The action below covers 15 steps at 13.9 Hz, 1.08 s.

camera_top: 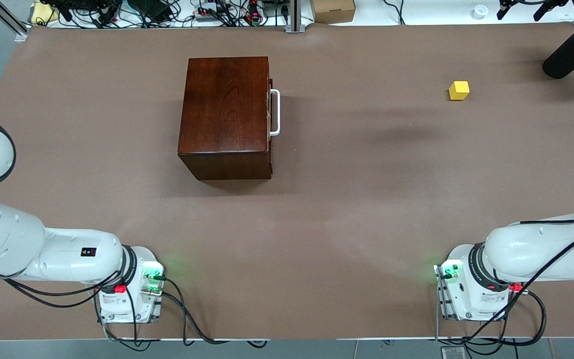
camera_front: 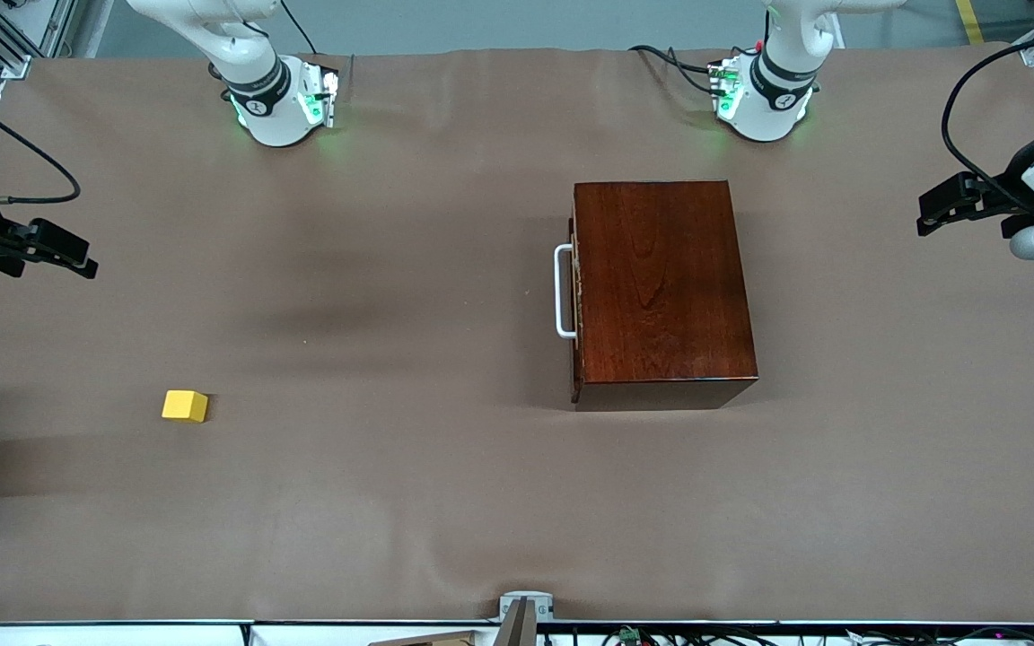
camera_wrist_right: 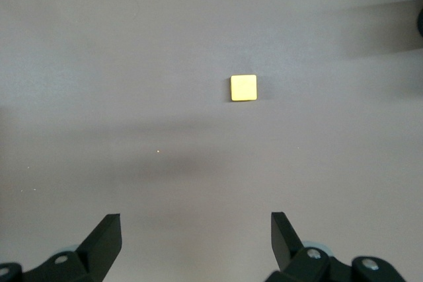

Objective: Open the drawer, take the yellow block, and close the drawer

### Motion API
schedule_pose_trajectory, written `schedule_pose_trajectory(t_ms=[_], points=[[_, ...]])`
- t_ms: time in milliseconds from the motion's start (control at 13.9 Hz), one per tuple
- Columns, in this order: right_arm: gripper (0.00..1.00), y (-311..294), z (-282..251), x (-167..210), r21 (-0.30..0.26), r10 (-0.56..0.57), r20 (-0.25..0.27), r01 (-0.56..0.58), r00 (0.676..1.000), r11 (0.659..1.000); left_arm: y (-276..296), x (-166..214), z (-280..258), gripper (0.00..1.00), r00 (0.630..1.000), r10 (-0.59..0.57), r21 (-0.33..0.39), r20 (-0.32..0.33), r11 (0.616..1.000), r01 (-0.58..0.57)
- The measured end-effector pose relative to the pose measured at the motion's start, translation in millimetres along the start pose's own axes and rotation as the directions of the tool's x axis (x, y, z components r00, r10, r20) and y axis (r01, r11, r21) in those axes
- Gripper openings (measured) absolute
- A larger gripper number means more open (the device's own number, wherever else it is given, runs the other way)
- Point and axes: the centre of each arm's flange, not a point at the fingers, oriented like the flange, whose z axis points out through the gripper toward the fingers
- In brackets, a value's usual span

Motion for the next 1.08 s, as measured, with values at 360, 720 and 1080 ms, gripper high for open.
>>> schedule_pose_trajectory(t_ms=[360,720,1080], points=[[1.0,0.0,0.0,0.0,0.0,0.0,0.0,0.0,1.0,1.0,2.7,0.0,-0.1,1.0,1.0,0.005,0.0,0.0,1.0,-0.005],[1.0,0.0,0.0,0.0,0.0,0.0,0.0,0.0,1.0,1.0,2.9,0.1,-0.1,1.0,1.0,0.005,0.0,-0.001,1.0,-0.005],[1.0,0.0,0.0,0.0,0.0,0.0,0.0,0.0,1.0,1.0,2.9,0.1,-0.1,1.0,1.0,0.005,0.0,-0.001,1.0,-0.005]])
